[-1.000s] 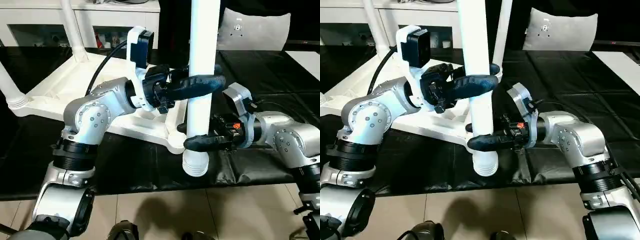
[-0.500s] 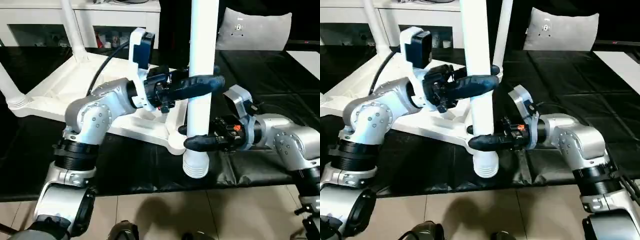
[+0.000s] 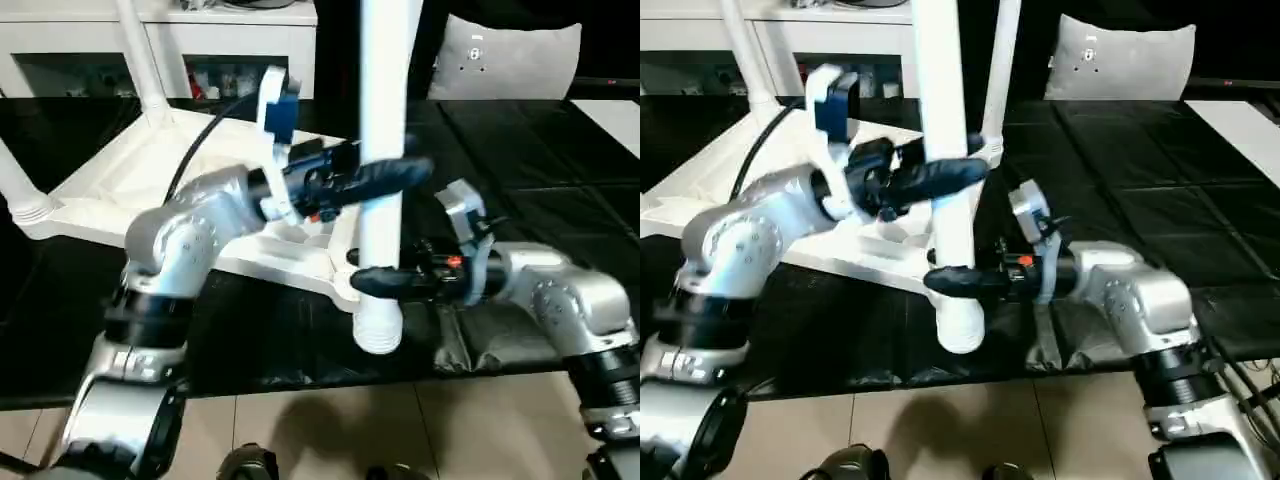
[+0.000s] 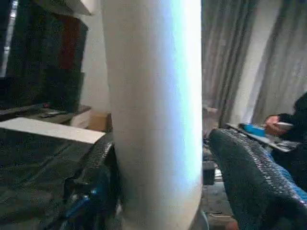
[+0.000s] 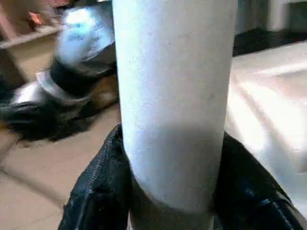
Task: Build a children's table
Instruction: Pick table leg
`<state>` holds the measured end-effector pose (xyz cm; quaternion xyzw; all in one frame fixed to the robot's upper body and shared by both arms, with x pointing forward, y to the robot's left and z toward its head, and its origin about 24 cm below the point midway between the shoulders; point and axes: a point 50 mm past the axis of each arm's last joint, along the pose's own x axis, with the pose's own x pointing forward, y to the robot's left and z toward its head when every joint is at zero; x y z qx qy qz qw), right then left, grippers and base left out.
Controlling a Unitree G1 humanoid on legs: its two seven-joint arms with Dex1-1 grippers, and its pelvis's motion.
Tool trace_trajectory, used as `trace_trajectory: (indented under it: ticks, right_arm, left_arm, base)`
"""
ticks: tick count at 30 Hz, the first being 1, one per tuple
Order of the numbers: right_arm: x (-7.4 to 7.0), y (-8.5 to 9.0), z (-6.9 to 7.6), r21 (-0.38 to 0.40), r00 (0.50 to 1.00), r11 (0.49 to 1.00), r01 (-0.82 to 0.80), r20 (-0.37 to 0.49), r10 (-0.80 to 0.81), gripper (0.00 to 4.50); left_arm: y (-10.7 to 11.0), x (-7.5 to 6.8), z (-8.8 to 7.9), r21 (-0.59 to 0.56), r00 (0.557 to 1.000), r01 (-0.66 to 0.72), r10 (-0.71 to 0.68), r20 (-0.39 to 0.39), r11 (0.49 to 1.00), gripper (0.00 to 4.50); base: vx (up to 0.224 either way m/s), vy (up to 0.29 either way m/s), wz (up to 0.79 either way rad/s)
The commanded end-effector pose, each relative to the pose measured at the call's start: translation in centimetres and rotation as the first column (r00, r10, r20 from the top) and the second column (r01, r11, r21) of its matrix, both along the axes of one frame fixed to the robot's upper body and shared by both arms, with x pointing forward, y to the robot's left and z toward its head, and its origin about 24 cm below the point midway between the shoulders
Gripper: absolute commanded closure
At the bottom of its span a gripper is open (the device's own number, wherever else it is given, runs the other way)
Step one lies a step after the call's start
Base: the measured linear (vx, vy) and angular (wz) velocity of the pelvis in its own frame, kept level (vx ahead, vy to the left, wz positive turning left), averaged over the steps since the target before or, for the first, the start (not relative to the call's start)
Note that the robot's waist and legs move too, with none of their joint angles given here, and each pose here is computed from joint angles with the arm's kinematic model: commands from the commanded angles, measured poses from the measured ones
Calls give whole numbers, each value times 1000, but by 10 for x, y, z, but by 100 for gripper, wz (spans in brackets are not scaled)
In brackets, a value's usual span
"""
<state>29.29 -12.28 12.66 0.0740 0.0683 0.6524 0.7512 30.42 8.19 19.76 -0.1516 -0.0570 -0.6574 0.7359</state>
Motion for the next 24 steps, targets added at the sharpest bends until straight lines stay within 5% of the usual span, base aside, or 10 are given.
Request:
trace_trajectory:
  ticks: [1, 4, 6, 10, 12, 24]
  right_arm:
    - [9, -1, 2, -11, 985, 988, 153, 80, -152, 264]
    - [13, 3, 1, -2, 966, 973, 232, 114, -231, 264]
    - [22, 11, 5, 54, 919, 930, 365, 138, -369, 264]
    - [24, 15, 5, 73, 895, 908, 414, 153, -420, 264]
    - [27, 19, 5, 104, 868, 878, 467, 134, -478, 264]
    - [24, 29, 1, 119, 851, 859, 498, 125, -510, 264]
  left_arm:
    - [0, -3, 0, 17, 998, -56, 55, 39, 998, 105]
    - [0, -1, -3, 15, 991, -126, 125, 52, 992, 81]
    - [-2, 6, -9, 7, 942, -326, 324, 90, 945, 77]
    - [-2, 9, -9, -46, 894, -432, 434, 111, 901, 77]
    - [-2, 11, -5, -138, 842, -517, 531, 95, 845, 111]
    - [-19, 16, -17, -127, 749, -630, 642, 162, 766, 111]
  base:
    - [0, 0, 0]
    - [0, 0, 0]
    - [0, 0, 0]
    - [0, 0, 0]
    - [0, 0, 0]
    - [0, 0, 0]
